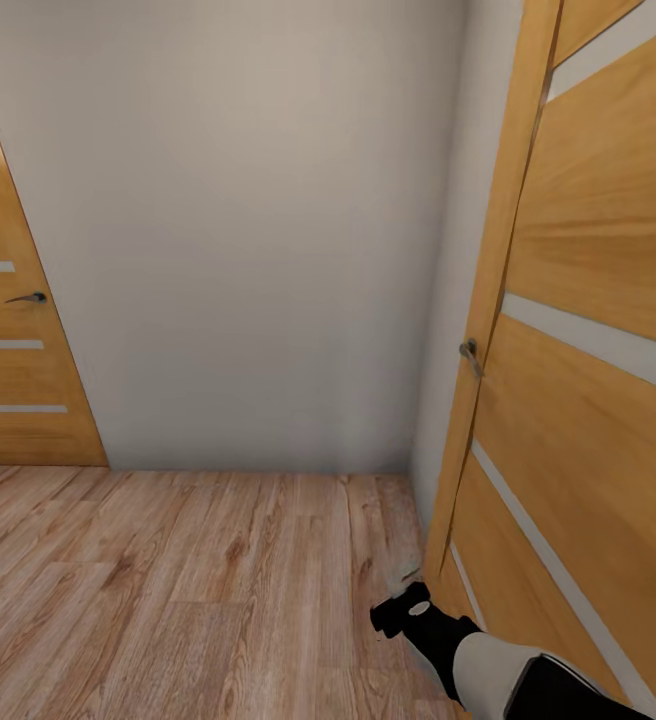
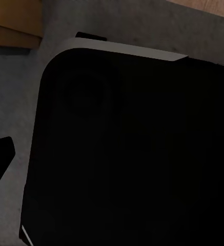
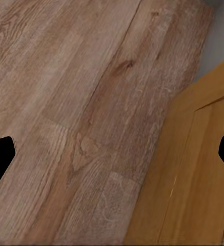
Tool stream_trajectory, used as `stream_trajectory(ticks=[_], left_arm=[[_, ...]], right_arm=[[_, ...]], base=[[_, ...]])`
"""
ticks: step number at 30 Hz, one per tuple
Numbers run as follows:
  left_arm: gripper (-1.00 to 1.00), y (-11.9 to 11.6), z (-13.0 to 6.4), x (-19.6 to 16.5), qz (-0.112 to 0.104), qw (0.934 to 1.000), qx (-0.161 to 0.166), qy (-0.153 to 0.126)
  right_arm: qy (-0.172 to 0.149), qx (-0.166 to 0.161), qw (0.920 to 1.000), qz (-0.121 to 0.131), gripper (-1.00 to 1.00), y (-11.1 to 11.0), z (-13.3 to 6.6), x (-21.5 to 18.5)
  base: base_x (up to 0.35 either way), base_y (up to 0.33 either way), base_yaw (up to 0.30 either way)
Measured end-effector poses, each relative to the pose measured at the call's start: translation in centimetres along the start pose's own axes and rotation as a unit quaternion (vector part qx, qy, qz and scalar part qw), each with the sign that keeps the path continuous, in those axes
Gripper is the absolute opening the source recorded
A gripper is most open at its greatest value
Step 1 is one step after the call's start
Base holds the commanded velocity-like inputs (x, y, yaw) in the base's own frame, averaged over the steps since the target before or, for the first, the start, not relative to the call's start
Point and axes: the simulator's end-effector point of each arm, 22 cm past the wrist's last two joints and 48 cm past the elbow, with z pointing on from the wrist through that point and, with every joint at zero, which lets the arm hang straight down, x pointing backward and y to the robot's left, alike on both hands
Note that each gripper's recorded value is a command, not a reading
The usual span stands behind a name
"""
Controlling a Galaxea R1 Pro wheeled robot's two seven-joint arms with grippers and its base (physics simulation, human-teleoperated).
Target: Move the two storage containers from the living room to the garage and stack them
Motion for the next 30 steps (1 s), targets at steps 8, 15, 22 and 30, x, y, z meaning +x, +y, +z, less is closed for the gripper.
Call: stream_trajectory(ticks=[8,15,22,30], left_arm=[[1.0,0.0,0.0,0.0,0.0,1.0,0.0,0.0],[1.0,0.0,0.0,0.0,0.0,1.0,0.0,0.0],[1.0,0.0,0.0,0.0,0.001,1.0,0.0,0.0],[1.0,0.0,0.0,0.0,0.0,1.0,0.0,0.0]], right_arm=[[0.036,-0.016,0.9986,0.036,1.0,2.3,-0.3,5.5],[0.045,-0.015,0.9969,0.063,1.0,2.3,-0.3,6.3],[0.057,-0.018,0.996,0.066,1.0,2.9,-0.5,8.3],[0.112,-0.021,0.9912,0.067,1.0,4.1,-2.2,17.9]], base=[[0.0,0.0,0.0],[0.0,0.0,0.0],[0.0,0.0,0.0],[0.0,0.0,0.0]])
